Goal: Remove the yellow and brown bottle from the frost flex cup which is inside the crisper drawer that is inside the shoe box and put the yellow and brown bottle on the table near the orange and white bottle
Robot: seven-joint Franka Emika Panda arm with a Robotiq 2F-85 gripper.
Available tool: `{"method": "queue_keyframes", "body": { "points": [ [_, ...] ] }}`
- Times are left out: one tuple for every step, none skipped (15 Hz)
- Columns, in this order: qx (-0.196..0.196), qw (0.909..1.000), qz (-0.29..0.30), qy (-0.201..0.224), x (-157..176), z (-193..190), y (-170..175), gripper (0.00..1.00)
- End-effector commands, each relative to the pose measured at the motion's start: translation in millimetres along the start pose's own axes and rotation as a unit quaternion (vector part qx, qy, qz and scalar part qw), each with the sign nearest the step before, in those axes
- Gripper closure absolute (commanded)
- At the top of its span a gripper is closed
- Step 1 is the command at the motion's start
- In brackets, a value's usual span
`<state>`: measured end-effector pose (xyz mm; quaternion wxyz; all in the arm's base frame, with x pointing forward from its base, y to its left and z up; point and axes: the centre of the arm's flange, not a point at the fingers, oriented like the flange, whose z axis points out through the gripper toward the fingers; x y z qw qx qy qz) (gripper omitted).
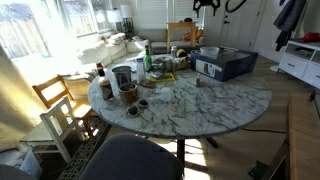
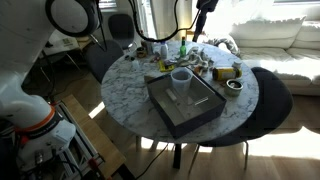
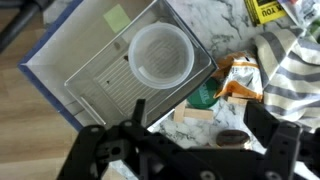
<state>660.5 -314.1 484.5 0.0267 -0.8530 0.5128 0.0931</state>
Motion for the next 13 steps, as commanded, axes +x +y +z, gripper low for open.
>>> {"method": "queue_keyframes", "body": {
  "points": [
    [-0.058,0.9949,-0.081,-0.01,-15,-2,43,0.0],
    [-0.069,0.992,-0.105,-0.012,-18,-4,53,0.0],
    [-0.081,0.9883,-0.129,-0.011,-20,-6,60,0.0],
    [-0.09,0.984,-0.153,-0.008,-23,-7,66,0.0],
    [-0.101,0.9789,-0.178,-0.001,-25,-8,71,0.0],
    [-0.11,0.9733,-0.201,0.008,-27,-9,74,0.0],
    [-0.116,0.9671,-0.225,0.021,-28,-8,77,0.0],
    [-0.095,0.9783,-0.184,0.009,0,-30,49,0.0],
    [-0.097,0.9769,-0.19,0.012,0,-32,50,0.0],
    [-0.097,0.977,-0.19,0.012,-1,-32,50,0.0],
    [-0.097,0.977,-0.19,0.012,-1,-32,49,0.0],
    [-0.097,0.977,-0.19,0.012,-1,-32,49,0.0],
    [-0.097,0.977,-0.19,0.012,-1,-32,49,0.0]
  ]
}}
